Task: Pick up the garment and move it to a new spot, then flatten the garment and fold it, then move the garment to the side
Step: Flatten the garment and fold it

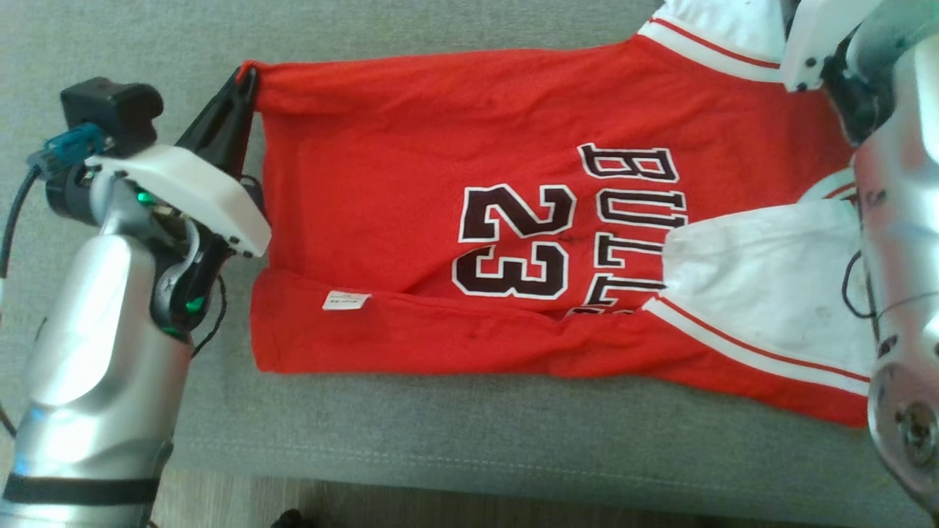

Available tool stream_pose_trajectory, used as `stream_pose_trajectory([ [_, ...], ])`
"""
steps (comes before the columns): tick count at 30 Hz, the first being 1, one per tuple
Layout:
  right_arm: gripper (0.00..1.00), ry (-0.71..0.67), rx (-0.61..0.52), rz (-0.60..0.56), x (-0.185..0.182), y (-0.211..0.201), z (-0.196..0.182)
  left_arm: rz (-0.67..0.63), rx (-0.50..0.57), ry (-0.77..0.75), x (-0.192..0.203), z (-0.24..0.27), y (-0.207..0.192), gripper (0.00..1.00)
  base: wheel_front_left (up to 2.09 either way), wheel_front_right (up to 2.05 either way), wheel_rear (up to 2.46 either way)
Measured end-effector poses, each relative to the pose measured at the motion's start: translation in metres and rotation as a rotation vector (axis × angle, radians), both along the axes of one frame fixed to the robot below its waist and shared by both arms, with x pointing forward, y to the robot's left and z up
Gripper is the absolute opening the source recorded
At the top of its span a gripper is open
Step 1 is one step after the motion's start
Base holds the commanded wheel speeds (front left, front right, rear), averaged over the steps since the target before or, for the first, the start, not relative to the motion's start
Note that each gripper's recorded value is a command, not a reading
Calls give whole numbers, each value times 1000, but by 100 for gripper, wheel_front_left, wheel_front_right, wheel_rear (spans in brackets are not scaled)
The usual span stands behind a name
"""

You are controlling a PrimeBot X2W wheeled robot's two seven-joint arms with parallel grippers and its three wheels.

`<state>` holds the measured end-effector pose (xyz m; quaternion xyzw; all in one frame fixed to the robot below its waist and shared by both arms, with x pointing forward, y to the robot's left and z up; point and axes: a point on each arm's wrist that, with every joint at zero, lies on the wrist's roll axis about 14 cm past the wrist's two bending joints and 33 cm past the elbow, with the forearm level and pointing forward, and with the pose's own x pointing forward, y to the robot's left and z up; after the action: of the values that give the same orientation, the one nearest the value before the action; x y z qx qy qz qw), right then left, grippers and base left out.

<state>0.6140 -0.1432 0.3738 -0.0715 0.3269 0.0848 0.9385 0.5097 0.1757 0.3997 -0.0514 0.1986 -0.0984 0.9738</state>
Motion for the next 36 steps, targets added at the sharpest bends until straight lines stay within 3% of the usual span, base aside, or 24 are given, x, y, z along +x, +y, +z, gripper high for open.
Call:
stream_pose_trajectory([
  [10, 100, 41, -83, 22, 17, -5, -7, -6, -2, 15, 4, -13, -3, 0, 0, 0, 0],
  [11, 96, 45, -83, 23, 17, -4, -7, -4, -3, 11, 4, -13, -3, 0, 0, 0, 0],
  [22, 29, 60, -83, 44, 22, 1, -11, -5, -1, 12, 8, -18, -2, 0, 0, 0, 0],
  [23, 29, 57, -85, 44, 22, 0, -12, -6, -1, 8, 9, -18, -2, 0, 0, 0, 0],
  [24, 0, 54, -88, 46, 23, -1, -12, -6, -2, 7, 9, -18, -3, 0, 0, 0, 0],
  [36, 0, -53, -70, 42, 23, -9, 3, -14, -16, -11, 13, -16, -8, 0, 0, 0, 0],
])
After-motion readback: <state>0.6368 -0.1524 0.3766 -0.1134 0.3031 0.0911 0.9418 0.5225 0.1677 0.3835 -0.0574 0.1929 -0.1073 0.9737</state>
